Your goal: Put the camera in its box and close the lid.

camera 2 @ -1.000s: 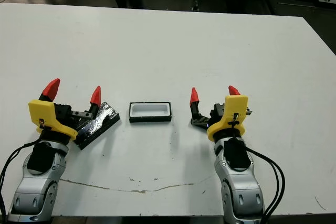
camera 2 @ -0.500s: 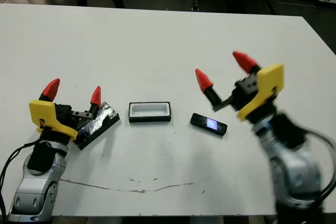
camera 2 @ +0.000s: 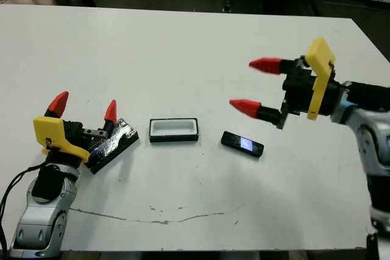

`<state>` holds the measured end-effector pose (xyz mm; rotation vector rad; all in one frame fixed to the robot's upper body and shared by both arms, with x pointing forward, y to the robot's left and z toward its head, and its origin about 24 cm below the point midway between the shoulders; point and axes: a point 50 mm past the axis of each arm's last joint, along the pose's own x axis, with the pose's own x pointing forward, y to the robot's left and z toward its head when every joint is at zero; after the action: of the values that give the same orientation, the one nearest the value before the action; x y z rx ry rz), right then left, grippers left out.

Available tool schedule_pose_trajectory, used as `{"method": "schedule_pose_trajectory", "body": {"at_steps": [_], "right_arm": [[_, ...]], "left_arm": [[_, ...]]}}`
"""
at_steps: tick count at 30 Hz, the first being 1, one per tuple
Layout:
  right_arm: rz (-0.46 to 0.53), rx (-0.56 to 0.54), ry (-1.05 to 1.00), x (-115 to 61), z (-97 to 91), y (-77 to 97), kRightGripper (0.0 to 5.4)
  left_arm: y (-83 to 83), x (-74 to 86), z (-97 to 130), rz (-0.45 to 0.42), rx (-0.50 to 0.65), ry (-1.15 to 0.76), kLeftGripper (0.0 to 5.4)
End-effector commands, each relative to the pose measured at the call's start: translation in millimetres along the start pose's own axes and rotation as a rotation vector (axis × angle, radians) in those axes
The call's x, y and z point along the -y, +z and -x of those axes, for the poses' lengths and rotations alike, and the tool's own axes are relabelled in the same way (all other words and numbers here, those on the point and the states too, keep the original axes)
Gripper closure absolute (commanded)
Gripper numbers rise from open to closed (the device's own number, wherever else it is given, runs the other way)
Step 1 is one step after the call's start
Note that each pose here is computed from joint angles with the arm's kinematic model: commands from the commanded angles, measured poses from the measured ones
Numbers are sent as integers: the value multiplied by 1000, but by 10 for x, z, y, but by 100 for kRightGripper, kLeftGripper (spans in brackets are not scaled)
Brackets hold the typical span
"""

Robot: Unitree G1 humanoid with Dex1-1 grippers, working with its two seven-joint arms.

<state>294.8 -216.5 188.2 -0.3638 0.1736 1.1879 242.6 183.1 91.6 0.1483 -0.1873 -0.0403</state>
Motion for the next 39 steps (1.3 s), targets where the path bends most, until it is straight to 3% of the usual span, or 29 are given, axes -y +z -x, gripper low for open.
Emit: {"method": "schedule_pose_trajectory", "body": {"at_steps": [1, 11, 24, 39], "right_arm": [[20, -63, 54, 38, 28, 13, 0], [-5, -132, 126, 35, -28, -129, 0], [2, -233, 59, -38, -57, -303, 0], [48, -326, 26, -200, -58, -383, 0]], "left_arm": [[-41, -1, 15, 8, -24, 4, 1], [-28, -1, 9, 0, -19, 0, 1], [-28, -7, 11, -5, -21, 1, 1], [-41, -3, 19, 12, -23, 0, 1]]}}
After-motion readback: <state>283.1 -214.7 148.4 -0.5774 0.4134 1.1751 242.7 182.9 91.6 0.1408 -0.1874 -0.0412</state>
